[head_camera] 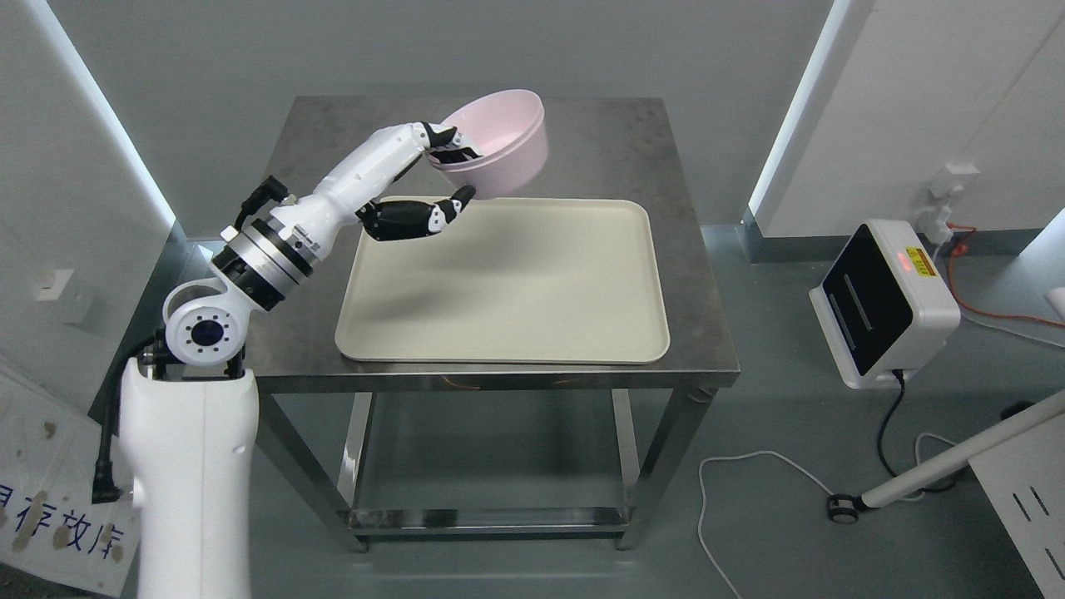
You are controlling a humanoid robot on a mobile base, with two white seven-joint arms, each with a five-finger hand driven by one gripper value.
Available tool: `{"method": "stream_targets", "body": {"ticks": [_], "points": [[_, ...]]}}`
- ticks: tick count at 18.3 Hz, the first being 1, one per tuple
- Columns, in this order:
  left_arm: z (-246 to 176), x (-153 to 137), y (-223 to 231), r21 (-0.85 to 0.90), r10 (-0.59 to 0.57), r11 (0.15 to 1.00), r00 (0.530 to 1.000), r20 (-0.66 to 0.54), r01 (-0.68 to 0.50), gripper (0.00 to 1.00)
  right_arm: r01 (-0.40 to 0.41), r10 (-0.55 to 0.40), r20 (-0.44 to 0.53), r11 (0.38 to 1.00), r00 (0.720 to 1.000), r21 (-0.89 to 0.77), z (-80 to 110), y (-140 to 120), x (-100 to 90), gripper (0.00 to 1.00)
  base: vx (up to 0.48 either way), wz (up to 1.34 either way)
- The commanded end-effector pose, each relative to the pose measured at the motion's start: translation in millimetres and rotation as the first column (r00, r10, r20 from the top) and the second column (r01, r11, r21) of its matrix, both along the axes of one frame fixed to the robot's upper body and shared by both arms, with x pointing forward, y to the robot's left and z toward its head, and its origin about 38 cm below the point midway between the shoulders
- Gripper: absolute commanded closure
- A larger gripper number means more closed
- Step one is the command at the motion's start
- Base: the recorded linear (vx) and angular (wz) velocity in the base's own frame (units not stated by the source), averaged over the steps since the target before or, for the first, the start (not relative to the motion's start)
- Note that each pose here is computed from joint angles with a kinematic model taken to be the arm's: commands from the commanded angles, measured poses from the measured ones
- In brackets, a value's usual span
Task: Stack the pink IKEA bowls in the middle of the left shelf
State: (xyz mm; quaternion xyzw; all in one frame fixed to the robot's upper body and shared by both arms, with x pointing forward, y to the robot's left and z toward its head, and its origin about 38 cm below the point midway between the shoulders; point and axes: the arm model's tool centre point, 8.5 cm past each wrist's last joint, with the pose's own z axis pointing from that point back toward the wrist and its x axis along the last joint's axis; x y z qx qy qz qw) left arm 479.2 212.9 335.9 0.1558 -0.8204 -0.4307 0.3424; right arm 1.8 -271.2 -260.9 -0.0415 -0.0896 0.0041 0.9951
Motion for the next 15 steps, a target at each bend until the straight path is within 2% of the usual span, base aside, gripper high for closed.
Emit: {"method": "stream_targets", "body": {"ticks": [1,7,15], "points": [[-5,-15,52,-0.127,0.165,0.979,0.986,0.039,-0.159,0.97,0.001,-0.001,0.000,1.000,1.000,-0.019,1.1,-11,-0.2,0.00,-0.129,-0.05],[-9,-22,70,-0.186,0.176,0.969,0.984,0.040,-0.165,0.97,0.001,-0.001,0.000,1.000,1.000,-0.019,1.1,-11,-0.2,0.00,-0.218,0.06],[-27,-32,70,-0.201,0.134,0.972,0.990,0.053,-0.120,0.97,0.001,-0.001,0.000,1.000,1.000,-0.019,1.1,-11,-0.2,0.00,-0.324,0.09]]}}
